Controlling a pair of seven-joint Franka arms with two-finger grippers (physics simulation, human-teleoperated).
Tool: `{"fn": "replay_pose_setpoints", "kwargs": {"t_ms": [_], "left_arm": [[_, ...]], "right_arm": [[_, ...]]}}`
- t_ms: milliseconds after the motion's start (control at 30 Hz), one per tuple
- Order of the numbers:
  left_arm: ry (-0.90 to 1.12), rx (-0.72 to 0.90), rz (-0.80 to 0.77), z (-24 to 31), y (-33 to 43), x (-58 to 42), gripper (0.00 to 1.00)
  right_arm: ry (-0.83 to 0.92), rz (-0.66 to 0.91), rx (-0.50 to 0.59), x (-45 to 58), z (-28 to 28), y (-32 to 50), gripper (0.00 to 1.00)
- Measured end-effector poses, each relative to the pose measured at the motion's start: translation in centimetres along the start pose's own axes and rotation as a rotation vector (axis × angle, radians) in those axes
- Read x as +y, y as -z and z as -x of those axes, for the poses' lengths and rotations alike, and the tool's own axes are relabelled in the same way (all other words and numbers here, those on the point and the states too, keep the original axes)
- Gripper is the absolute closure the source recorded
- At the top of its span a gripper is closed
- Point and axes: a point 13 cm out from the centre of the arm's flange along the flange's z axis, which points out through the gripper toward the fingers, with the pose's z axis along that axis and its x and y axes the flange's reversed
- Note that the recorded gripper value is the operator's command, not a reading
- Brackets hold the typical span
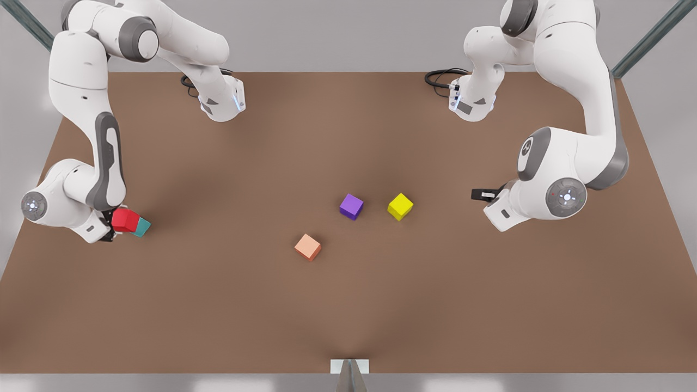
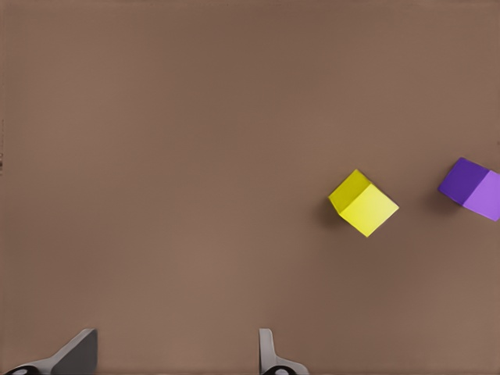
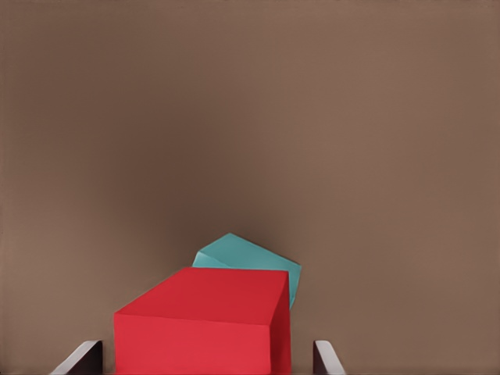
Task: Pick up red wooden cube and pass to hand red wooden cube and place in blue wooden cube
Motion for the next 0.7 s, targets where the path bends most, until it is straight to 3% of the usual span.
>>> {"fn": "replay_pose_setpoints", "kwargs": {"t_ms": [333, 467, 567, 633, 700], "left_arm": [[0.0, 0.005, 0.001, 0.2, -0.4, -0.1, 0.0], [0.0, 0.005, 0.001, 0.2, -0.4, -0.1, 0.0], [0.0, 0.004, 0.001, 0.2, -0.3, -0.1, 0.0], [0.001, 0.001, 0.001, 0.2, -0.1, -0.1, 0.0], [0.001, 0.0, 0.001, 0.2, -0.1, -0.1, 0.0]], "right_arm": [[0.01, 0.014, -0.009, -0.5, 1.0, 4.5, 0.01], [0.04, -0.015, -0.012, -2.6, 4.2, 9.8, 0.0], [0.045, -0.07, -0.054, -4.9, 12.8, 18.6, 0.0], [-0.021, -0.027, -0.084, -4.4, 19.9, 19.8, 0.0], [-0.103, -0.013, -0.011, -5.9, 26.3, 19.5, 0.0]]}}
